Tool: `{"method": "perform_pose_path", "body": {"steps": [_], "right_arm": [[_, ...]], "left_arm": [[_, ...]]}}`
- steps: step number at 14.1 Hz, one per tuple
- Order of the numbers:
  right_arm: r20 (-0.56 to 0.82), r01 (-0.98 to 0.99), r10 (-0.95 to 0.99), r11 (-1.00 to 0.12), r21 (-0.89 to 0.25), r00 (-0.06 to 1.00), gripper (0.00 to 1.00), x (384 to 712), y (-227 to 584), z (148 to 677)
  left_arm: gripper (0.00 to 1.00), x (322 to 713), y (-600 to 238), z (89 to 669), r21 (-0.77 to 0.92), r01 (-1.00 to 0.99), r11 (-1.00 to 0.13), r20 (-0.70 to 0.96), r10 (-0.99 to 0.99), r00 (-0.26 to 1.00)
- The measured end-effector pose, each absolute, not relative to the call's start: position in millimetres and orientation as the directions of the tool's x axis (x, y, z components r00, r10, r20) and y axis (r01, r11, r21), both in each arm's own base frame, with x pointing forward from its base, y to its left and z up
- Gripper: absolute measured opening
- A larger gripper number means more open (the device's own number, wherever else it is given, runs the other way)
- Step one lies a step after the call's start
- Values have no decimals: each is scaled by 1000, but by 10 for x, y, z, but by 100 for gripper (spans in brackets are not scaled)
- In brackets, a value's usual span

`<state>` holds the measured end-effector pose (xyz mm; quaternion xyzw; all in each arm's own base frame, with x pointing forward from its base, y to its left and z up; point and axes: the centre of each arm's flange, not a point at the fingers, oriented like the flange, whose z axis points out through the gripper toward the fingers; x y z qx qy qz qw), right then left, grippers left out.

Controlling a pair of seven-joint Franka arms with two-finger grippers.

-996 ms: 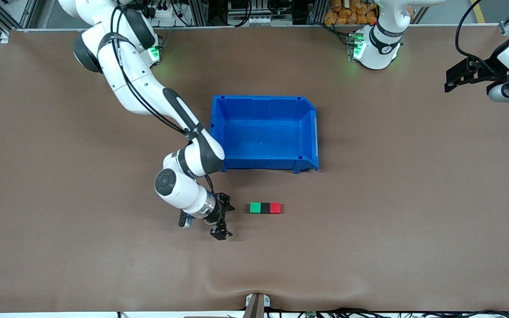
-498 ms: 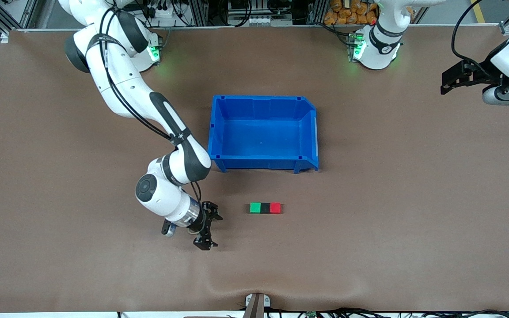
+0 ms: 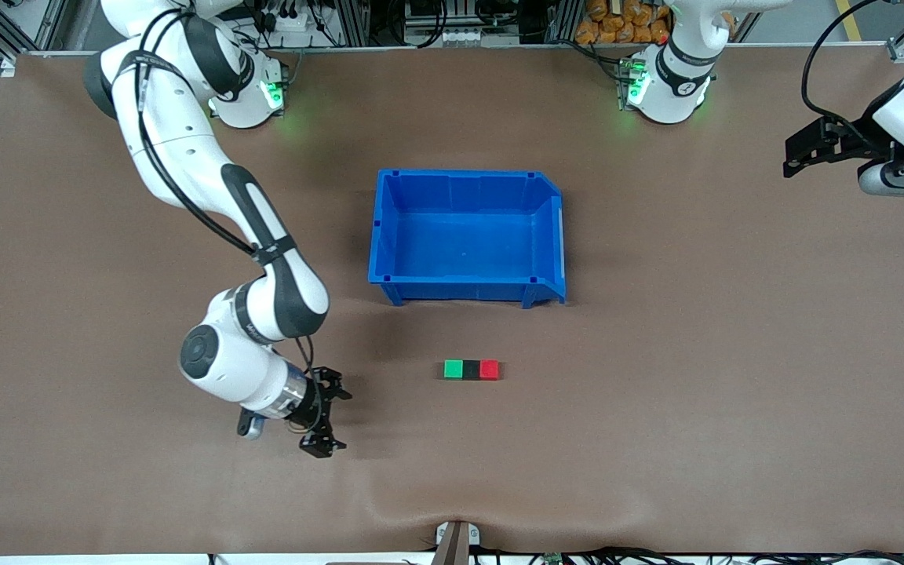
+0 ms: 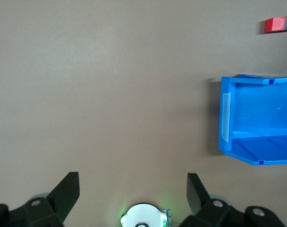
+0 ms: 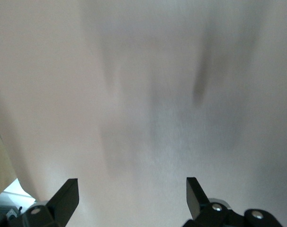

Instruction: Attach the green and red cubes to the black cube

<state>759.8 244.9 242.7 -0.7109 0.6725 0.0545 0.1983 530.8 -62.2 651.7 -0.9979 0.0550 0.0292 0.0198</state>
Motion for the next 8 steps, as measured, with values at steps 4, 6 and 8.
{"method": "perform_pose_path", "body": {"steps": [4,6,8], "right_arm": [[-324,-974,-929,-120,-191,178,100,7661,2042,2634],[-319,-970,-924,-162,-181,213,100,7673,1881,2720],[-316,-962,-913,-216,-166,259,100,7668,1733,2797]], "left_arm": [[100,5294,-732,6517,-37,-118,-992,-60,-116,991],[100,5293,-741,6517,-37,-119,-992,-60,-117,991],[100,5293,-741,6517,-37,-119,-992,-60,-117,991]]}}
